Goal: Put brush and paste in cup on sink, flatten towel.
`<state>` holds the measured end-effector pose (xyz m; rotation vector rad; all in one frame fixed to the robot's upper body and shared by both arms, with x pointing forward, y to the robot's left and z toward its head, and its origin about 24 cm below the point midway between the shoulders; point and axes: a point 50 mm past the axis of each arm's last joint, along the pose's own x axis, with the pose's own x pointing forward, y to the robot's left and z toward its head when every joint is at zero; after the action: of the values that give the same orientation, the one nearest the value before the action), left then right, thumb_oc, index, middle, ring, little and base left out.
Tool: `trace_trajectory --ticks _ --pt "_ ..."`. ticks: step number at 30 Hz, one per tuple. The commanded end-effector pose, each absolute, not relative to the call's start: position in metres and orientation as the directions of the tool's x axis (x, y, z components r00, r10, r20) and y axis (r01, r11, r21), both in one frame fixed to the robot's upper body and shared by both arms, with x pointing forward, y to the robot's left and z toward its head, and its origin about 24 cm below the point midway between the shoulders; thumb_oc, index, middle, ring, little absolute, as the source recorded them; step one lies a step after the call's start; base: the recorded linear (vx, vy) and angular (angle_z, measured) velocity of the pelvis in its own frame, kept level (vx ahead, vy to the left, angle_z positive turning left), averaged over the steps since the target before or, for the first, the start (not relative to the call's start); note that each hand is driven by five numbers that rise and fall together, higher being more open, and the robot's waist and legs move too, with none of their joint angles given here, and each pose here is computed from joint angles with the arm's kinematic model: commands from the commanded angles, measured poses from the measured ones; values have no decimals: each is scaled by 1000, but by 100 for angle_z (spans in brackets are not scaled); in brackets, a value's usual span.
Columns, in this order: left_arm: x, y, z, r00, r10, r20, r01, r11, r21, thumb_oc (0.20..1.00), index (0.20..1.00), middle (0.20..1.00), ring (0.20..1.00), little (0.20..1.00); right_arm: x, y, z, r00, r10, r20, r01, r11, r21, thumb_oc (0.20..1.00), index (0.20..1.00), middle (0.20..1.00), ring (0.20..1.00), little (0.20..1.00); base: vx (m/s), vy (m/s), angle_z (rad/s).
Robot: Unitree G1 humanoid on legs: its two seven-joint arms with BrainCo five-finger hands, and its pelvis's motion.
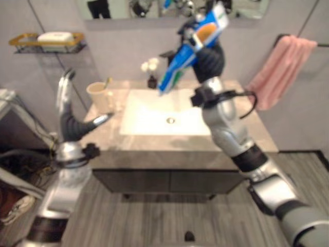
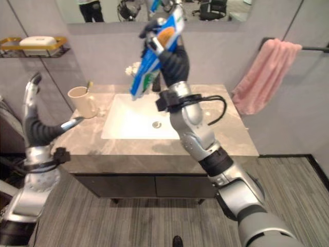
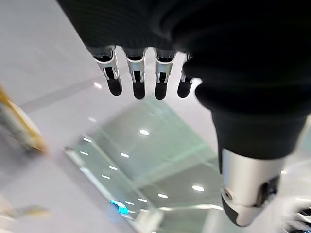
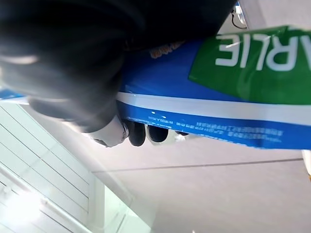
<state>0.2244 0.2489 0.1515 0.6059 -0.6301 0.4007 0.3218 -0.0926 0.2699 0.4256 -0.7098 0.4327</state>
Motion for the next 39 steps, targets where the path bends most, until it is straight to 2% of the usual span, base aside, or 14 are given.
trace_trajectory --ticks 1,4,6,9,16,18,19,22,24,25,29,36,38,39 --pt "225 248 176 769 13 639 -300 890 343 1000 1000 1000 1000 1000 313 -100 306 560 155 814 -551 803 226 200 200 200 200 200 -2 8 15" --pt "222 257 152 920 -227 320 102 926 364 1000 1000 1000 1000 1000 318 -92 307 556 218 802 -592 781 198 200 200 200 200 200 5 23 13" --pt "218 261 152 925 -307 224 200 895 400 1000 1000 1000 1000 1000 318 -89 306 551 237 800 -608 770 190 200 200 200 200 200 5 8 5" --pt "207 274 126 844 -475 -248 534 701 473 1000 1000 1000 1000 1000 332 -77 304 582 285 762 -609 773 176 200 200 200 200 200 24 13 16" --pt "186 313 52 765 -314 -563 571 735 367 1000 1000 1000 1000 1000 340 -68 321 573 282 769 -628 755 190 200 200 200 200 200 41 -4 25" --pt "169 333 16 715 -194 -672 547 754 364 1000 1000 1000 1000 1000 343 -66 325 577 279 767 -627 753 198 200 200 200 200 200 88 -19 39" --pt "142 360 -24 677 30 -736 418 807 418 1000 1000 1000 1000 1000 347 -64 328 588 275 760 -617 761 201 200 200 200 200 200 102 -21 41" --pt "117 367 -56 622 199 -757 278 848 452 1000 1000 1000 1000 1000 347 -70 332 585 261 767 -603 774 196 200 200 200 200 200 72 -14 26" --pt "77 358 -100 447 333 -830 140 890 433 1000 1000 1000 1000 1000 346 -76 331 589 240 772 -594 776 212 200 200 200 200 200 95 -8 28" --pt "66 342 -118 385 353 -853 195 872 449 1000 1000 1000 1000 1000 348 -77 329 595 232 769 -600 765 234 200 200 200 200 200 88 2 21" --pt "50 324 -136 267 438 -858 135 865 484 1000 1000 1000 1000 1000 350 -81 325 609 209 765 -594 759 266 200 200 200 200 200 98 -3 19" --pt "66 300 -144 309 395 -865 170 872 459 1000 1000 1000 1000 1000 349 -91 322 613 169 772 -585 753 301 200 200 200 200 200 63 16 15" --pt "97 292 -139 436 367 -822 164 866 473 1000 1000 1000 1000 1000 346 -98 322 605 131 785 -576 753 318 200 200 200 200 200 -14 3 -3" --pt "97 292 -139 436 367 -822 165 865 473 1000 1000 1000 1000 1000 346 -99 322 605 130 785 -575 753 319 200 200 200 200 200 -38 3 6"
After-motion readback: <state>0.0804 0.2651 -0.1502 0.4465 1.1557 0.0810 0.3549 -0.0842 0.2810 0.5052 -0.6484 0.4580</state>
